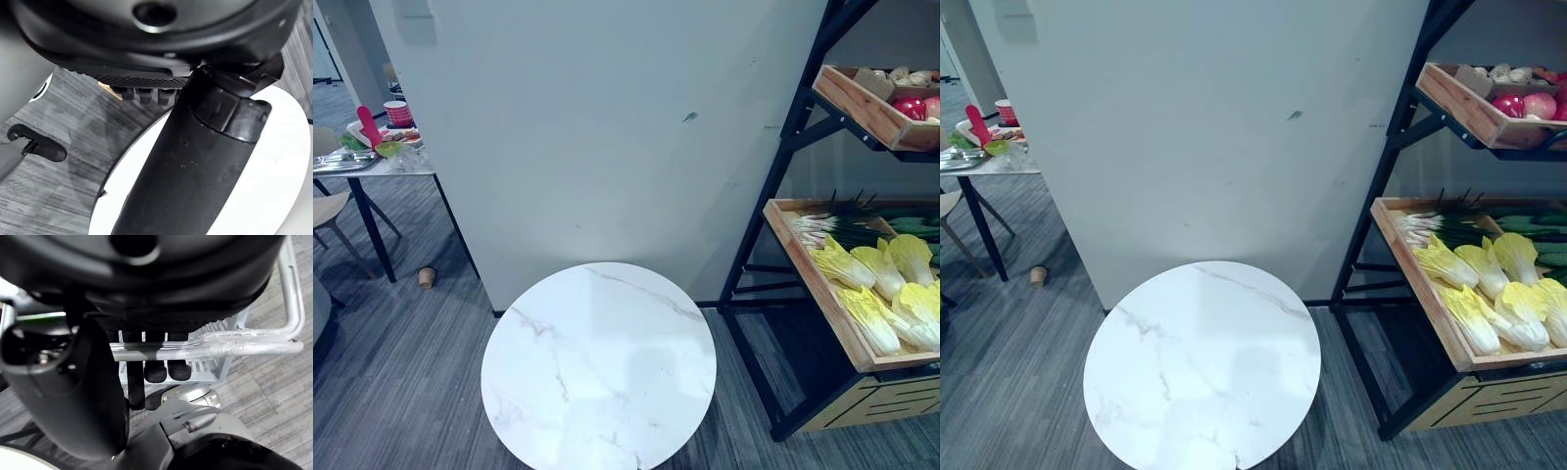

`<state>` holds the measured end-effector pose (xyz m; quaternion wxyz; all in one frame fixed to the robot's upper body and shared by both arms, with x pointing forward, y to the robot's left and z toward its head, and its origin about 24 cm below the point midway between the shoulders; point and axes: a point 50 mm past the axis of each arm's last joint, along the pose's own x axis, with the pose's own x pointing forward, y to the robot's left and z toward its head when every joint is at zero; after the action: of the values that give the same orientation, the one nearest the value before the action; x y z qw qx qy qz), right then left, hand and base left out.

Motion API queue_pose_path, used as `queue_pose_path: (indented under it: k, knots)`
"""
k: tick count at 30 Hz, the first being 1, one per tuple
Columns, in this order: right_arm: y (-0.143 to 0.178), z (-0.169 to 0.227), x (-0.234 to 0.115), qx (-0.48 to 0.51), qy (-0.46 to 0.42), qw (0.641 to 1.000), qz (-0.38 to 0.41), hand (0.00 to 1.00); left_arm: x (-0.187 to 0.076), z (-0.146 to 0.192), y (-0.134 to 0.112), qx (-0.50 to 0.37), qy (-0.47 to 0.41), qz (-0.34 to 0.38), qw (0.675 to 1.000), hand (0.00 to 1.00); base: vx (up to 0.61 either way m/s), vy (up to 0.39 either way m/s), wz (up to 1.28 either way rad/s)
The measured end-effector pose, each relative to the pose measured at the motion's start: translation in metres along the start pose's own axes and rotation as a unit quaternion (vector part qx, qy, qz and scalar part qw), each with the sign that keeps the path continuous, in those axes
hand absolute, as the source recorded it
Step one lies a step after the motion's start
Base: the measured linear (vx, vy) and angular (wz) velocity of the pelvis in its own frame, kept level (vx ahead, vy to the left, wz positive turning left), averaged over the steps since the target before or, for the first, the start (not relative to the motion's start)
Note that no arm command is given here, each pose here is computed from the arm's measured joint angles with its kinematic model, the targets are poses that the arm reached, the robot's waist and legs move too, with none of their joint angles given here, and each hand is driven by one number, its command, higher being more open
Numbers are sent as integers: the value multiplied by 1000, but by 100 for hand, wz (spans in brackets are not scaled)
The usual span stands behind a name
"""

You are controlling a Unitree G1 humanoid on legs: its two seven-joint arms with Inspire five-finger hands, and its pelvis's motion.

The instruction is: Pick vegetable in the basket

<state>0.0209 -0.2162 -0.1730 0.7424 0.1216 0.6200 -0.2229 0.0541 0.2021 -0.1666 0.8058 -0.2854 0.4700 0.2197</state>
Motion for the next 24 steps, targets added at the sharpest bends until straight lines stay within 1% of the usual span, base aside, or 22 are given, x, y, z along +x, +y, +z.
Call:
queue_pose_path:
  k: [6, 11, 17, 22, 24]
  knots:
    - [-2, -4, 0, 1, 7, 1000, -12, 0, 0, -1, 0, 5, 5, -10, 1000, 100, -13, -9, 5]
    - [1, 1, 0, -20, -9, 1000, -12, 0, 0, 1, 0, 8, 9, -16, 1000, 100, 1, -9, -3]
    - [4, 8, 1, -19, -13, 1000, -9, 0, 1, 2, -3, 11, 8, -32, 999, 100, 2, -19, -11]
    - [2, 8, 1, -14, -12, 1000, -11, 0, 4, 5, -11, 60, 19, -47, 997, 100, -2, -14, -8]
    - [1, 7, 1, -14, -11, 1000, -11, 0, 4, 5, -10, 69, 26, -46, 996, 100, -18, -17, -33]
